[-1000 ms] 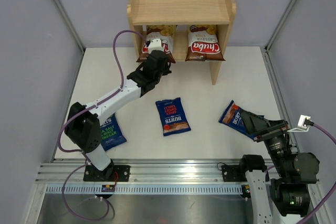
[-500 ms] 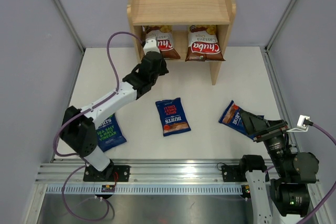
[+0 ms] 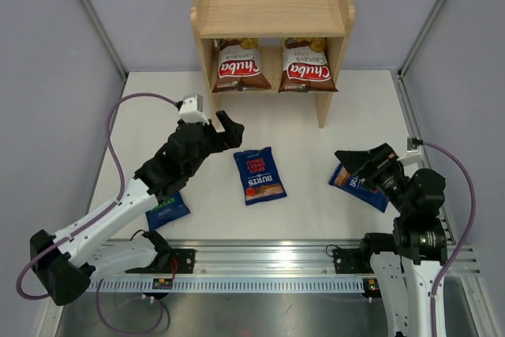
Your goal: Place and organize the chips bags onto the shelf
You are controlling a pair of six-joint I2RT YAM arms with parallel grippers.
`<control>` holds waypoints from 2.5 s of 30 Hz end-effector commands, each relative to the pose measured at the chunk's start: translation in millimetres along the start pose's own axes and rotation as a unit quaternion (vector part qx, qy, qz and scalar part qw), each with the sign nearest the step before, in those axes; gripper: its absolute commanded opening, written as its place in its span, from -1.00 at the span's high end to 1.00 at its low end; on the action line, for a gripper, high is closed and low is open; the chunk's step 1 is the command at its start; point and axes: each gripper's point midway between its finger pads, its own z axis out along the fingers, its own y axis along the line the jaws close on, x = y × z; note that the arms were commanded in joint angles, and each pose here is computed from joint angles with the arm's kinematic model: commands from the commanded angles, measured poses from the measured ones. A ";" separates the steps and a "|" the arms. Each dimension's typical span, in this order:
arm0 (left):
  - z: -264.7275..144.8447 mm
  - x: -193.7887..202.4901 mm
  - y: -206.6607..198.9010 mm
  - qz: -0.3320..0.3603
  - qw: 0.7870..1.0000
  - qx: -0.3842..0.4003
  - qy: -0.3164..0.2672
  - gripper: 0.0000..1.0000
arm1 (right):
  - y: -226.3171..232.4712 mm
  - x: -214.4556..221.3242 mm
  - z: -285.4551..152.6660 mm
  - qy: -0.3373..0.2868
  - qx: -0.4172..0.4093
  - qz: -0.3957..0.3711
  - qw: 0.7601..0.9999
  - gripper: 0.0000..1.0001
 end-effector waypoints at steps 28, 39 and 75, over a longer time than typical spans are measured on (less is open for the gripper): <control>105.0 189.4 100.3 -0.111 0.977 0.002 0.180 -0.50 | 37.2 19.1 -4.1 0.054 -0.132 -0.029 0.989 -0.99; 112.8 208.4 123.2 -0.093 0.971 -0.067 0.210 0.05 | 46.3 18.0 -12.8 0.048 -0.141 -0.033 0.988 -0.99; -17.3 37.1 -17.7 -0.041 0.999 -0.005 -0.002 1.00 | -3.5 50.5 29.5 0.105 -0.172 0.049 0.978 -0.96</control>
